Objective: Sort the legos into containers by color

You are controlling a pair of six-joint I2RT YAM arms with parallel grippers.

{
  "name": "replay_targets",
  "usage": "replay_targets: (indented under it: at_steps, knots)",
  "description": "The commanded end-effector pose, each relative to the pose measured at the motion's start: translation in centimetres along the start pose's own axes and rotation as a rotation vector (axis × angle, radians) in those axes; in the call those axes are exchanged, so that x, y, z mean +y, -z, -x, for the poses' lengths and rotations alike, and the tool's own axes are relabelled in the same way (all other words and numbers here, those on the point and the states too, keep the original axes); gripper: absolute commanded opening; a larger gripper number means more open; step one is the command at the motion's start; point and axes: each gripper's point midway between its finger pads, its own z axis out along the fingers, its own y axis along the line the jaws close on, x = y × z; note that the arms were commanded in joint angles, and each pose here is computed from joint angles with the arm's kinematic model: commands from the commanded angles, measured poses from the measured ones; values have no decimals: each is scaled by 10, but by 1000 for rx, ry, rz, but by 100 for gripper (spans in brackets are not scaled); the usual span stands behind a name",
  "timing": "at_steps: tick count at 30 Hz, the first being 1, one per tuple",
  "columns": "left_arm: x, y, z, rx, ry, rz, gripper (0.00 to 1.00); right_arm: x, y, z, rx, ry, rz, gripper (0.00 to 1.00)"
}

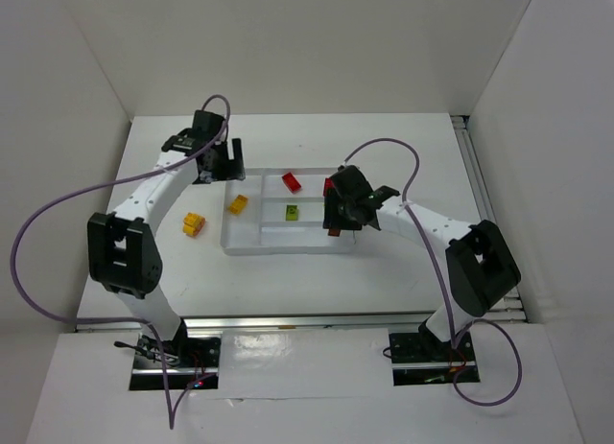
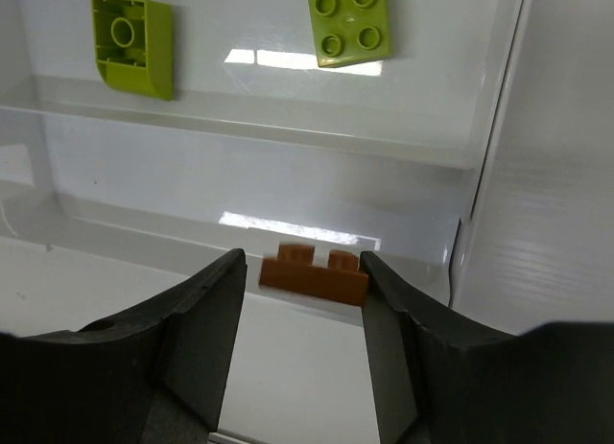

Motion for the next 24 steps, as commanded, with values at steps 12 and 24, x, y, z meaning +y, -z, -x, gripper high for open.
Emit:
replay_targets:
  at_steps: [12,24]
  knots:
    - [92,37,-54,127,166,293,96,2,9,27,-107,39,-42,68]
    - [120,17,-73,174,170,295,89,0,34,44,-168,74,-61,70]
